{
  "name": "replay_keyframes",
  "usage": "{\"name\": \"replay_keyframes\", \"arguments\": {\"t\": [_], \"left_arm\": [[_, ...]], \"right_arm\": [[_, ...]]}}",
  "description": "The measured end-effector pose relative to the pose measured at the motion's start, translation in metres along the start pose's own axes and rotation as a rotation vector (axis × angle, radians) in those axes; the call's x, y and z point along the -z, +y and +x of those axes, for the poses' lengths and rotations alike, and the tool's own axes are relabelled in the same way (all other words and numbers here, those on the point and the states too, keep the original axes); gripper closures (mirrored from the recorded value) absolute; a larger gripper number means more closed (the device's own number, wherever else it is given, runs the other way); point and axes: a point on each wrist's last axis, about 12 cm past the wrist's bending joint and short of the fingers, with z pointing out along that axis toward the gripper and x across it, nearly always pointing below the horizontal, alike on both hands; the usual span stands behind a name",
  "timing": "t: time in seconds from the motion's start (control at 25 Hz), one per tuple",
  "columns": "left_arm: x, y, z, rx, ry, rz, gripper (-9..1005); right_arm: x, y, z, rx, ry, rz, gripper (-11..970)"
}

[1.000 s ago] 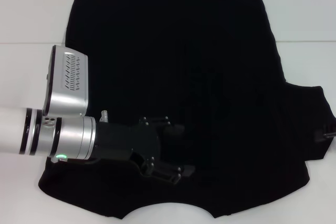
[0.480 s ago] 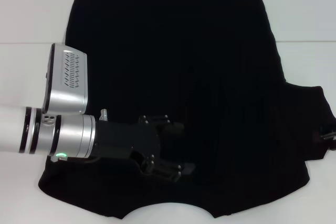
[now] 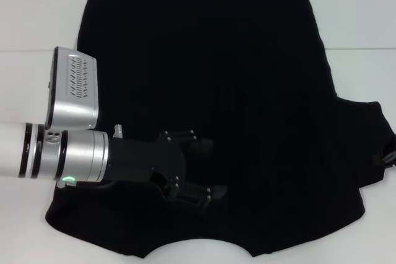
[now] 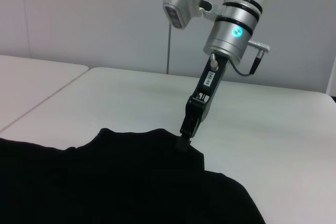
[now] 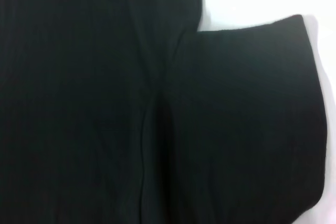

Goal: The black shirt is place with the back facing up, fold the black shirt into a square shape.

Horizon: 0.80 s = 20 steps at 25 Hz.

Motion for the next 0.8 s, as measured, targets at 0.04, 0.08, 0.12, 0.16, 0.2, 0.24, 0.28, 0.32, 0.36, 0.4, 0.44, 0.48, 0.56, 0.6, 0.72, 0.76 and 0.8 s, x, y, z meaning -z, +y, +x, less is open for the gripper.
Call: {"name": "replay_keyframes", "arguments": {"t": [0.04,0.08,0.12,0.16,0.2,0.24,0.28,0.32,0.36,0.4,0.44,0.48,0.56,0.6,0.72,0.76,0.8], "left_arm": [[0.000,0.000,0.000,0.003,0.000,-0.001,63],[0.001,0.000,0.000,0.005,0.000,-0.003,63],[0.001,0.000,0.000,0.006,0.000,-0.004,64],[0.001,0.001,0.001,0.007,0.000,-0.005,64],[0.001,0.001,0.001,0.008,-0.001,-0.006,65],[0.001,0.001,0.001,0.008,-0.001,-0.007,65],[0.001,0.001,0.001,0.008,-0.002,-0.007,65],[0.001,0.001,0.001,0.009,-0.003,-0.008,66],[0.002,0.000,0.001,0.010,-0.004,-0.009,66],[0.002,0.000,0.001,0.013,-0.005,-0.009,66],[0.002,0.000,0.001,0.017,-0.006,-0.009,67],[0.002,0.000,0.001,0.021,-0.006,-0.009,67],[0.001,0.000,0.000,0.035,-0.008,-0.007,68],[0.001,0.000,0.000,0.038,-0.010,-0.005,68],[0.001,-0.002,0.000,0.059,-0.022,0.002,69],[0.001,-0.002,0.000,0.059,-0.022,0.002,70],[0.001,-0.002,0.000,0.066,-0.025,0.005,70]], "right_arm": [[0.000,0.000,0.000,0.000,-0.003,0.001,733],[0.000,0.000,-0.001,0.000,-0.006,0.003,754],[0.000,0.000,-0.001,0.000,-0.009,0.005,775],[-0.001,0.000,-0.001,0.000,-0.012,0.006,796],[-0.001,-0.001,-0.001,-0.002,-0.017,0.009,818],[-0.001,-0.002,-0.001,-0.004,-0.021,0.010,839],[-0.001,-0.003,-0.001,-0.006,-0.028,0.012,860],[-0.001,-0.004,0.000,-0.007,-0.036,0.013,881],[0.000,-0.006,0.000,-0.008,-0.043,0.014,902],[0.001,-0.007,0.000,-0.007,-0.054,0.015,923],[0.002,-0.009,0.001,-0.004,-0.063,0.017,926],[0.003,-0.010,0.000,0.002,-0.075,0.018,930],[0.006,-0.013,0.000,0.017,-0.101,0.016,937],[0.008,-0.014,-0.001,0.022,-0.112,0.015,940],[0.013,-0.019,-0.001,0.026,-0.132,0.020,940],[0.015,-0.021,-0.002,0.027,-0.137,0.023,940],[0.017,-0.023,-0.002,0.028,-0.143,0.026,940]]}}
